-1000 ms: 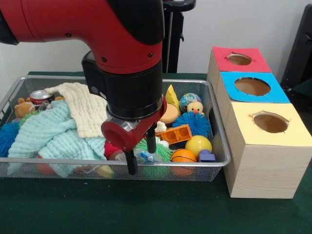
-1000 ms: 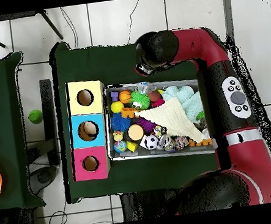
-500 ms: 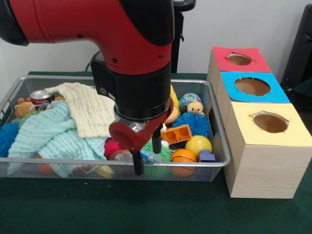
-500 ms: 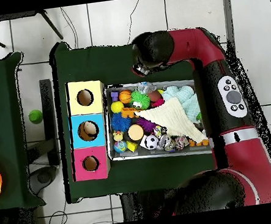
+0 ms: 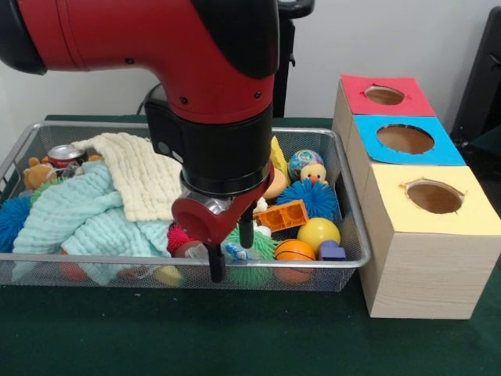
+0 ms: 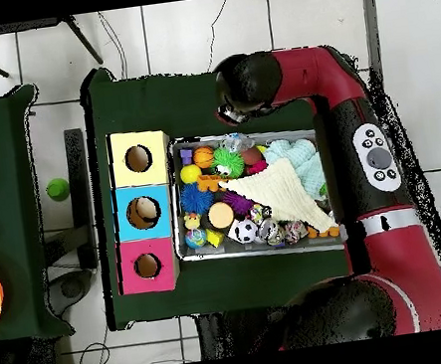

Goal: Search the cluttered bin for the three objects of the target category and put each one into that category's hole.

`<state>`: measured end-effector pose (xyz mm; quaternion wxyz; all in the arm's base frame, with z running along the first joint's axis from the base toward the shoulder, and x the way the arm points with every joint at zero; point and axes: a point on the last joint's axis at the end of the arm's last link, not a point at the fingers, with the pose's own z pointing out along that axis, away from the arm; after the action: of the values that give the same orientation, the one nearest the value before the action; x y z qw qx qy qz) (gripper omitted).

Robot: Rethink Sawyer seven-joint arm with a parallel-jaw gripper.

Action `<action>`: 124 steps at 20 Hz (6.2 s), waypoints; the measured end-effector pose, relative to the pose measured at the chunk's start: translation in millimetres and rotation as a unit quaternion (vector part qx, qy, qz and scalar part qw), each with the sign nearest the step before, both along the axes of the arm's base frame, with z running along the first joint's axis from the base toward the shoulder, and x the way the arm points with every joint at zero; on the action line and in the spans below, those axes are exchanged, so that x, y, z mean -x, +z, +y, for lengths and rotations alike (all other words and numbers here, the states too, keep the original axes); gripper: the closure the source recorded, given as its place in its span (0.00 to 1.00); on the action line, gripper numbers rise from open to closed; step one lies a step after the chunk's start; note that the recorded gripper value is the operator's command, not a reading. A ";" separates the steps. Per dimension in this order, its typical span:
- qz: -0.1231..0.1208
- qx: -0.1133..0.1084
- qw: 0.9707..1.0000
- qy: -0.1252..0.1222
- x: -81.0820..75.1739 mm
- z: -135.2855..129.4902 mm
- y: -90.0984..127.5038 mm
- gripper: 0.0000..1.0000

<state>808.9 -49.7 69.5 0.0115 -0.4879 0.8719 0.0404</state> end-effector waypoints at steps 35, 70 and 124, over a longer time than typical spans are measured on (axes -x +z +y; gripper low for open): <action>0.017 0.048 0.998 0.028 10.8 14.9 -15.6 0.00; 0.081 0.054 0.995 -0.010 28.9 -41.2 -8.7 0.00; 0.062 -0.014 0.996 -0.058 58.0 -92.5 -23.9 0.00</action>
<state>750.9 -142.2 45.6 -0.0337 -0.4332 0.8969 0.0821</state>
